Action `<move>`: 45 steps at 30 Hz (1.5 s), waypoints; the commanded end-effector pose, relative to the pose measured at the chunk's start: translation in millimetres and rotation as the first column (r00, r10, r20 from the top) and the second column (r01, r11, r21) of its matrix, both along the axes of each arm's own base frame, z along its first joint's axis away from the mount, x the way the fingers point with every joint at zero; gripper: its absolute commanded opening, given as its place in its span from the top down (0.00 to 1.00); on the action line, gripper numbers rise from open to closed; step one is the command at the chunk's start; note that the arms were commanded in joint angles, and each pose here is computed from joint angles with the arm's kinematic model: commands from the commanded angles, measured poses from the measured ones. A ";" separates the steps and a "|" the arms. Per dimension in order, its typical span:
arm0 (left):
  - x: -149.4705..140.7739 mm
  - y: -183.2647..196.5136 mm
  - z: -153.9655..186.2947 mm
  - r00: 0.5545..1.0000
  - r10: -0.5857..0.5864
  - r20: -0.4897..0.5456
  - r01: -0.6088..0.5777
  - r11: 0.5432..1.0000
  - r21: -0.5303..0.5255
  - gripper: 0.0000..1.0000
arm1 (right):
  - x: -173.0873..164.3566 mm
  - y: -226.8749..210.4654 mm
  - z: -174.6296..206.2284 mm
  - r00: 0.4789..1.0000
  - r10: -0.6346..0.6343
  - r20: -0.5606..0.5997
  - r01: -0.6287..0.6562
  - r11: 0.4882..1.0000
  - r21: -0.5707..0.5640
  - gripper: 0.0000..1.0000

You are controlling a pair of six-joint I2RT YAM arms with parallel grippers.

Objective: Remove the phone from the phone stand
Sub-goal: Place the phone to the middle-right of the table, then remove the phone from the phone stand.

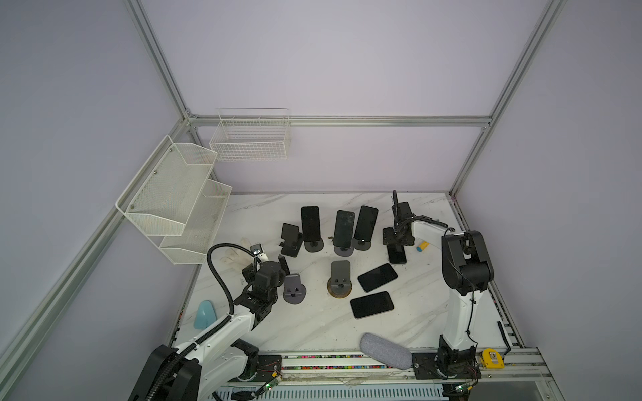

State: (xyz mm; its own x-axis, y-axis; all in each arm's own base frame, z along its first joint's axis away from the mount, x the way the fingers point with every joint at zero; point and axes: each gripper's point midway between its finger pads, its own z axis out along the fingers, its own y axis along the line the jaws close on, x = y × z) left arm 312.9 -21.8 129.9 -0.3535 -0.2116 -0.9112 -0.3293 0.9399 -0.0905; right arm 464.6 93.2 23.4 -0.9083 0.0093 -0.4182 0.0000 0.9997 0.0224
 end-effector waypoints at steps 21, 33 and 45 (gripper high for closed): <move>2.5 5.9 13.9 0.998 0.053 0.043 -0.053 0.999 -0.003 0.01 | -3.5 -15.6 49.7 0.977 -0.160 0.140 0.157 0.987 0.030 0.03; 3.8 4.9 3.2 0.998 0.057 0.000 -0.057 0.998 0.001 0.00 | -2.2 -17.2 158.1 0.865 -0.387 0.318 0.324 0.917 0.234 0.03; 1.6 6.5 9.0 0.998 0.059 0.020 -0.059 0.998 -0.004 0.00 | 5.2 83.2 201.8 0.888 -0.316 0.334 0.222 0.931 0.290 0.03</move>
State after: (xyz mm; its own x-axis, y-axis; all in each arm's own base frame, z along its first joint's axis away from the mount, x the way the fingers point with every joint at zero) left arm 313.1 -16.3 128.0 -0.3364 -0.2408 -0.9104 -0.3746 0.9212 -0.1053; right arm 471.7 178.9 234.9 -0.6248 0.3388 -0.7034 0.1444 0.9355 0.3223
